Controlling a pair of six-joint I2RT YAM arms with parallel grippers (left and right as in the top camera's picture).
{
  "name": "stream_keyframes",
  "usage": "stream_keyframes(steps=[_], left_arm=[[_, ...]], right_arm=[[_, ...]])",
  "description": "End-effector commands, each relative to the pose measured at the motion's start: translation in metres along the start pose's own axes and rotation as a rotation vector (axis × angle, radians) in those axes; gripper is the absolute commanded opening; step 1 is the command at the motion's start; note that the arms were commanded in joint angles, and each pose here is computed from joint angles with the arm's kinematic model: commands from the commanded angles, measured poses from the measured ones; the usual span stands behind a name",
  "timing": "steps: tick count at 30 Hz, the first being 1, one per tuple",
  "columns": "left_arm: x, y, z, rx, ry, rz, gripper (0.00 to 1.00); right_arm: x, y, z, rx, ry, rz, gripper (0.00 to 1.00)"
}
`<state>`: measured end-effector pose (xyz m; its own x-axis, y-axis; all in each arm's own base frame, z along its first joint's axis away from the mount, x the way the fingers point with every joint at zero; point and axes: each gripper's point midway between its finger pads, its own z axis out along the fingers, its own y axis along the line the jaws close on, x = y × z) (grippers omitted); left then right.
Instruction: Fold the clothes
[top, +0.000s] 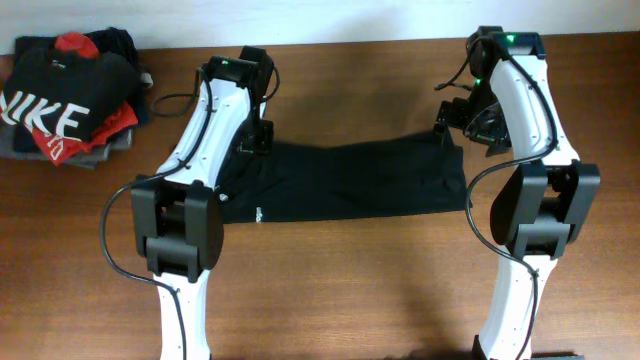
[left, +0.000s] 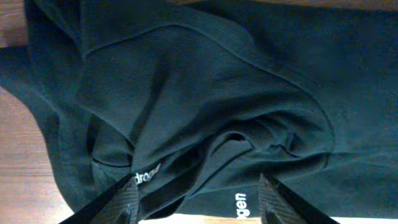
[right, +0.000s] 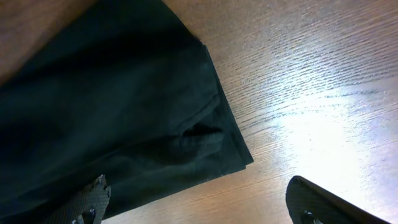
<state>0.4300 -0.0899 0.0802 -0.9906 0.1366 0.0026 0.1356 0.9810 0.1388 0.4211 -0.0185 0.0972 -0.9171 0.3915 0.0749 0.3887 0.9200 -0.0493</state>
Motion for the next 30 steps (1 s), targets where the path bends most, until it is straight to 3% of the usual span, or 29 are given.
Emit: stream_keyframes(steps=[1,7,22,25,26,27,30], left_arm=[[0.004,-0.004,-0.004,0.018,0.005,0.035,0.59],[0.024,-0.001,0.005,0.002,0.087,0.131,0.56],[0.024,-0.001,0.046,-0.031,0.076,0.172,0.55],[0.022,-0.001,0.050,-0.031,0.065,0.170,0.36],[0.022,-0.001,0.049,-0.031,0.064,0.170,0.11],[0.022,-0.001,0.049,-0.031,0.064,0.170,0.03],[0.023,-0.001,0.049,-0.031,0.068,0.165,0.01]], right_arm=[[0.001,-0.002,-0.010,0.007,-0.028,0.003,0.95],[0.001,-0.002,-0.010,0.007,-0.028,0.003,0.96],[0.001,-0.002,-0.010,0.007,-0.028,0.003,0.96],[0.001,-0.002,-0.010,0.007,-0.028,0.000,0.96],[0.001,-0.002,-0.010,0.007,-0.029,0.000,0.97],[0.001,-0.002,-0.010,0.006,-0.030,0.001,0.97],[0.001,-0.001,-0.010,0.006,-0.031,0.001,0.97]])
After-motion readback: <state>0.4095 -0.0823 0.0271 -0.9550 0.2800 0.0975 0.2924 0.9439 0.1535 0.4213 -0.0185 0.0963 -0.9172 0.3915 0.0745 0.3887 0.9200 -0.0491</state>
